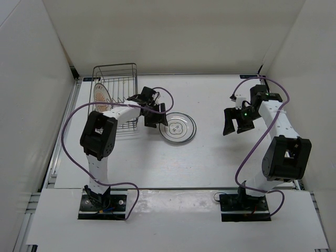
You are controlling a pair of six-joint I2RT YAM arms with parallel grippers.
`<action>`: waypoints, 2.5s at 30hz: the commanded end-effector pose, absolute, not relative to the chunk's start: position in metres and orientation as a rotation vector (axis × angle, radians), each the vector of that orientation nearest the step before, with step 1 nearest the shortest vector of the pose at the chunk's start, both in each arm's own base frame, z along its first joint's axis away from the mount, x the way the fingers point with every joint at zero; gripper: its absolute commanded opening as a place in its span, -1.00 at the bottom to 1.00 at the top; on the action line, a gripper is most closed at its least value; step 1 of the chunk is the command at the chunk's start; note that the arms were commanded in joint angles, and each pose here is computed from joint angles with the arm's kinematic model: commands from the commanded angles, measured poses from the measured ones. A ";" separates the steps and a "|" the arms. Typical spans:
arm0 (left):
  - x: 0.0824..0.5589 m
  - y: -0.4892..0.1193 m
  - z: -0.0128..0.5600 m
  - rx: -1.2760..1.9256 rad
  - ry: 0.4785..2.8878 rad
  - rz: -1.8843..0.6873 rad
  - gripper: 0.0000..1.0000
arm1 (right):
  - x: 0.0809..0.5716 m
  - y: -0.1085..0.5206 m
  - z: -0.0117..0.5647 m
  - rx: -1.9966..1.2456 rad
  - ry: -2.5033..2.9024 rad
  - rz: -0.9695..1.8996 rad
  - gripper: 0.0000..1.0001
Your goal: Unload the plates from the dish rack
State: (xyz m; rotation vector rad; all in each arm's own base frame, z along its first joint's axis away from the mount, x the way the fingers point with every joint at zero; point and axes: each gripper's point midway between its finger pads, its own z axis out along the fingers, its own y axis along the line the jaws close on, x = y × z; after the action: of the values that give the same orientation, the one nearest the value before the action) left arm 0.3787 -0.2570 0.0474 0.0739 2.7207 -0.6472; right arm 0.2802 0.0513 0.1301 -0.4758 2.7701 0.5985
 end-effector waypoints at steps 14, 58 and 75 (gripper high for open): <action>0.382 -0.295 0.062 0.159 2.688 -0.741 0.53 | 0.271 0.052 0.136 -0.492 2.759 0.618 0.80; 0.468 -0.008 0.323 0.021 2.061 0.202 0.98 | 0.298 0.049 0.132 -0.383 2.750 0.564 0.80; 0.444 0.044 0.244 -0.170 2.263 0.328 0.60 | 0.288 0.047 0.128 -0.414 2.758 0.557 0.80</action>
State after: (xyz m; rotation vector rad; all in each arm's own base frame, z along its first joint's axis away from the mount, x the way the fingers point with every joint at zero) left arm 0.4524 0.0403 0.2516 -0.1039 2.2406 0.3492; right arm 0.2855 0.0491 0.1229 -0.4003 2.7883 0.5717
